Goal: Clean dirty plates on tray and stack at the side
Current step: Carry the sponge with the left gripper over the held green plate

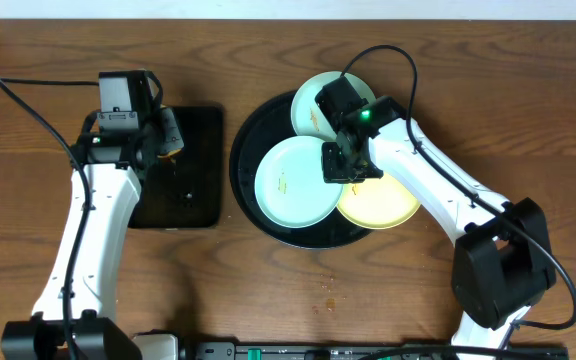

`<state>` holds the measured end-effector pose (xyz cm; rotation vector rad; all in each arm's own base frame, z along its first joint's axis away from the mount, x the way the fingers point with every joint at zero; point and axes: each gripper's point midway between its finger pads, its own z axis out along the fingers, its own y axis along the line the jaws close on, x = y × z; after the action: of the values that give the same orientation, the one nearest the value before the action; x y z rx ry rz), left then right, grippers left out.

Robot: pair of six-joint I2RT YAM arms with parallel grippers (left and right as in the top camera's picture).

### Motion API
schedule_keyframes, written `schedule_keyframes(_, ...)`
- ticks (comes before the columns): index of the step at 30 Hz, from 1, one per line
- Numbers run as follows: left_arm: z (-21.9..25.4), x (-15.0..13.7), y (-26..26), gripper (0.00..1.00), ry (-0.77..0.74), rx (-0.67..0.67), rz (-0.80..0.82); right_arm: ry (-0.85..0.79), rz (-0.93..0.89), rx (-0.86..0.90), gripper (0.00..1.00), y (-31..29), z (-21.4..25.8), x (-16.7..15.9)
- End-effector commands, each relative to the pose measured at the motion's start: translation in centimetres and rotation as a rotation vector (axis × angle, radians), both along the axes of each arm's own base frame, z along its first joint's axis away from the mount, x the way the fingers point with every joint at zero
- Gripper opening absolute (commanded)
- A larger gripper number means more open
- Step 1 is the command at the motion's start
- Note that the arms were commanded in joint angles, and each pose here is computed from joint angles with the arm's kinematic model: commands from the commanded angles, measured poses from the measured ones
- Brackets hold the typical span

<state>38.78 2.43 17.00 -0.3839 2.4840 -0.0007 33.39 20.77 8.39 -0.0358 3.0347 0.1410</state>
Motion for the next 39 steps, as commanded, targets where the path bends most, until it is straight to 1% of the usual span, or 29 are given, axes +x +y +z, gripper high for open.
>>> schedule_keyframes(1, -0.5, -0.1, 0.8, 0.07, 0.012, 0.025, 0.041, 0.0, -0.001, 0.009, 0.01, 0.1, 0.1, -0.1)
schedule_keyframes(7, -0.1, 0.4, 0.8, 0.07, -0.017, 0.026, 0.041, 0.003, -0.027, 0.021, 0.01, -0.9, 0.7, 0.6)
schedule_keyframes(12, -0.1, 0.4, 0.8, 0.07, -0.015, 0.025, 0.041, -0.016, 0.04, 0.107, 0.01, -0.6, 2.6, 1.0)
schedule_keyframes(18, -0.2, 0.4, 0.6, 0.07, -0.011, 0.02, 0.033, -0.053, 0.059, 0.119, 0.01, -1.9, 3.8, 1.8)
schedule_keyframes(22, 0.0, 0.7, -0.2, 0.07, -0.021, 0.009, -0.03, -0.043, 0.052, 0.116, 0.01, -2.2, 3.6, 1.7)
schedule_keyframes(24, 0.2, 1.0, -1.4, 0.08, -0.038, -0.02, -0.108, -0.04, 0.051, 0.116, 0.01, -2.2, 3.5, 1.6)
schedule_keyframes(28, 0.9, 1.2, -4.7, 0.07, -0.074, -0.131, -0.283, -0.03, 0.019, 0.118, 0.01, -2.3, 2.9, 1.5)
schedule_keyframes(30, 1.2, 1.1, -5.9, 0.07, -0.083, -0.176, -0.338, -0.02, 0.011, 0.115, 0.01, -2.3, 2.5, 1.3)
schedule_keyframes(33, 1.1, 1.0, -5.5, 0.07, -0.079, -0.158, -0.324, -0.008, 0.022, 0.109, 0.01, -2.1, 2.0, 0.7)
schedule_keyframes(37, 0.8, 1.2, -3.4, 0.07, -0.066, -0.059, -0.248, 0.0, 0.045, 0.106, 0.01, -1.4, 1.5, 0.1)
schedule_keyframes(39, 0.8, 1.2, -3.3, 0.07, -0.066, -0.057, -0.244, 0.004, 0.047, 0.105, 0.01, -1.2, 1.3, -0.1)
